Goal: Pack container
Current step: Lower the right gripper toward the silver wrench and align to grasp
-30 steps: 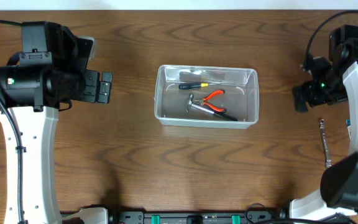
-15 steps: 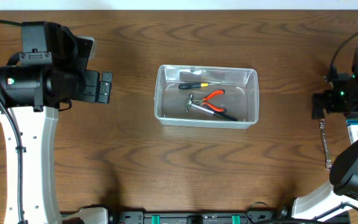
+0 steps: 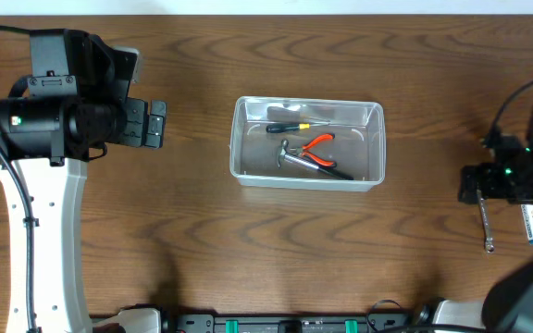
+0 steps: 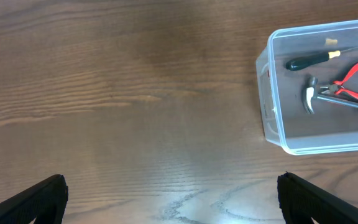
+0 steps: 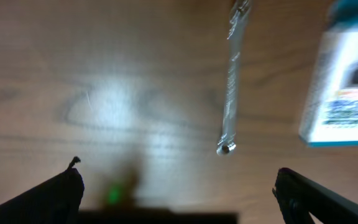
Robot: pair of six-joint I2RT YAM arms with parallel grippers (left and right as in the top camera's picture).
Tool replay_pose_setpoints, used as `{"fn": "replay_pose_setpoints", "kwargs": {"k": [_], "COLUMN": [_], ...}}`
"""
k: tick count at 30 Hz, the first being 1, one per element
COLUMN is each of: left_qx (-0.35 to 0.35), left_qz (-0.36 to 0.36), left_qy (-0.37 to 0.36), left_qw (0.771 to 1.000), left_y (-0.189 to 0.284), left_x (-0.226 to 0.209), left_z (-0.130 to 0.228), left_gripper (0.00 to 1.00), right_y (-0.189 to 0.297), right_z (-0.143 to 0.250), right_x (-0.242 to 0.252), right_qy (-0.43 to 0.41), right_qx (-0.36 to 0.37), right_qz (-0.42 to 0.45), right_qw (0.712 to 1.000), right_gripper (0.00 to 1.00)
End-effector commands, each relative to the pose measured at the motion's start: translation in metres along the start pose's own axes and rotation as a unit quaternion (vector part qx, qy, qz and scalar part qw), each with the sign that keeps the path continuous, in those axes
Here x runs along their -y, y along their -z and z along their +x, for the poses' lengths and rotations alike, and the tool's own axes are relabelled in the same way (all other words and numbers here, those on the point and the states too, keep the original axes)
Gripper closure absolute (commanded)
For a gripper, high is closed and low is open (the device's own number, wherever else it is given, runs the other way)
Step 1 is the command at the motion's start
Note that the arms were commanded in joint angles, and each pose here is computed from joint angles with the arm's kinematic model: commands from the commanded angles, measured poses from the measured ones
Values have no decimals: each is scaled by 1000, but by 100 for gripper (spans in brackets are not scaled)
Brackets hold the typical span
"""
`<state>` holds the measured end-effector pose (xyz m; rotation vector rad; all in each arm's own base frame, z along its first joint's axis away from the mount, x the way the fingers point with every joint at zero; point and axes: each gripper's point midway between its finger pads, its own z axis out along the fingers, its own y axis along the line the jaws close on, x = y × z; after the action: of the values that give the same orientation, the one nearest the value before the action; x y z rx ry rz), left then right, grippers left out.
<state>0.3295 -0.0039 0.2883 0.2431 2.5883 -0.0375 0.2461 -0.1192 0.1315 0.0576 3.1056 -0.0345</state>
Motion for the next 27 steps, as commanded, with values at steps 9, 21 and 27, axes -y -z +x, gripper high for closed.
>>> {"fn": "replay_pose_setpoints", "kwargs": {"k": [9,21,27], "left_qx": [4,5,4], "left_qz": [-6,-6,-6], "left_qy": [1,1,1], "left_qw": [1000,1000,1000], "left_y": [3,3,3], "left_x": [-1,-1,-1], "left_z": [-1,-1,-1], "left_gripper": [2,2,2], "right_y": [-7,-25,-49], "right_z": [5,11,17], "right_x": [40,53,50], "right_qy": [-32,143,107], "right_qx": [75,30,-3], "right_qz": [11,63,35], "right_qw": [997,987,994], "right_gripper": [1,1,1]}}
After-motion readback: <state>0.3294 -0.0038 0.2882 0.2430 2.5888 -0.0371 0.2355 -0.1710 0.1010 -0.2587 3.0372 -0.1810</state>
